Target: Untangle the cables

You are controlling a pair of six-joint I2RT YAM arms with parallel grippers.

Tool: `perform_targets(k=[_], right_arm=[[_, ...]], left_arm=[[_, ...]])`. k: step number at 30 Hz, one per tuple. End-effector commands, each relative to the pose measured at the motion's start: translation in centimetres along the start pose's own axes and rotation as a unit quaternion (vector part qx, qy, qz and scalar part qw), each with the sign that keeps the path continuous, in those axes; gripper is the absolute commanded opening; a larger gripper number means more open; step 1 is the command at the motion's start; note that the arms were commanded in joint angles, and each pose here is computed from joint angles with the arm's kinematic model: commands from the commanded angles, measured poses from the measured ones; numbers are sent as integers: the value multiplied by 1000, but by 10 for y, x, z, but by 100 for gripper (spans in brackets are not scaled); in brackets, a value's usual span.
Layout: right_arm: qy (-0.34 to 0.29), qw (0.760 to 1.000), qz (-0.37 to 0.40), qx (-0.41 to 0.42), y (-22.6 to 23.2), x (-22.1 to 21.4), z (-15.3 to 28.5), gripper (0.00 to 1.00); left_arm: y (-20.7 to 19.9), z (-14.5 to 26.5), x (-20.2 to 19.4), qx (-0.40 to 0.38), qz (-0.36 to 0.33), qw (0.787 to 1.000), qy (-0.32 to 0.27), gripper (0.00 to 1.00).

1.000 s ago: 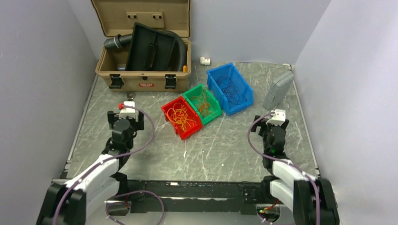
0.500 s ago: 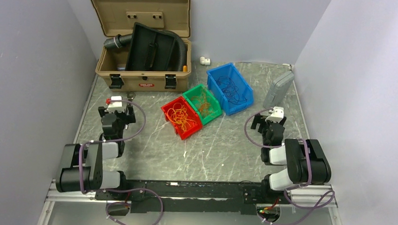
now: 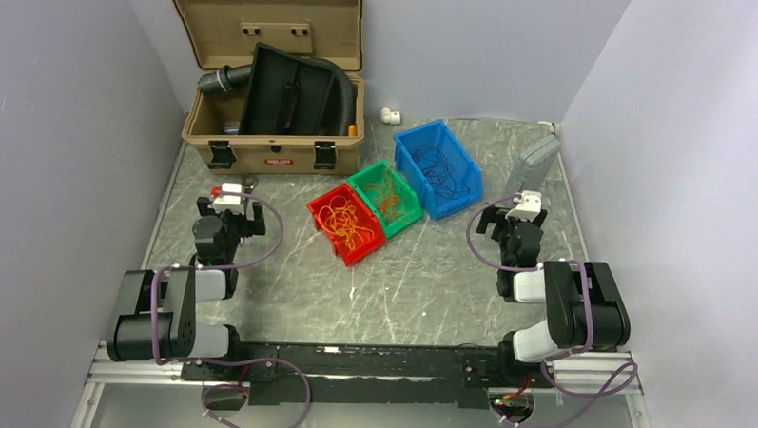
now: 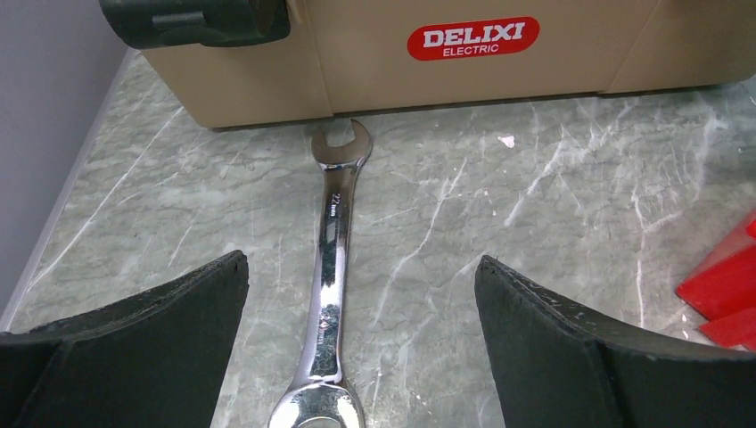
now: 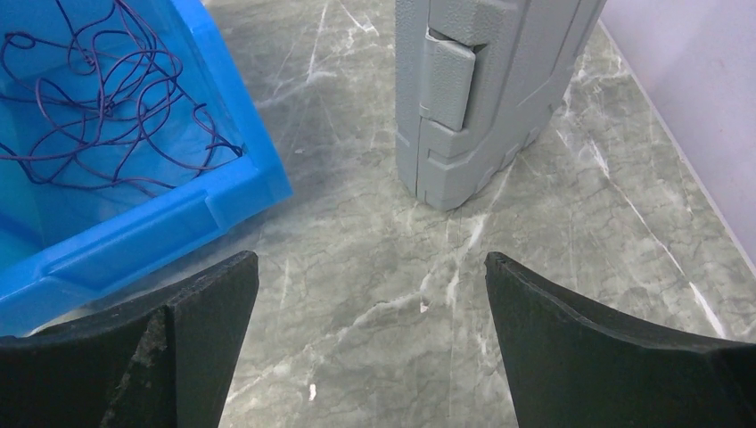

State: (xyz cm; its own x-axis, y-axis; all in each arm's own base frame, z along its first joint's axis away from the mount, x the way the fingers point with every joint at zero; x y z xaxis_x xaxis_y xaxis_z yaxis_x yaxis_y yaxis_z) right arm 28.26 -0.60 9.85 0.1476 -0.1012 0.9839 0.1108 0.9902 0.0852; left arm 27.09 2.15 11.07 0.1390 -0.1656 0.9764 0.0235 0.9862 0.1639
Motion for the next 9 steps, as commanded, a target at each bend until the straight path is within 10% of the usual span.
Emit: perform_targets(k=[1, 9], right_arm=[[-17, 1000, -5, 6, 2, 8, -5, 100], [-17, 1000, -5, 5, 1, 8, -5, 100]], left_arm=[[1, -5, 15, -10, -14, 999, -41, 99], [1, -5, 16, -9, -14, 999, -42, 100]])
Point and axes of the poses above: each gripper's point midway between its finger pads, its own z axis back along the fingers, its own y axis along the line the jaws close on, x = y × z, the point moved 9 cm from there along z, back along the fingers, and after that the axes turned 5 degrees about -z, right-handed, at the moved point
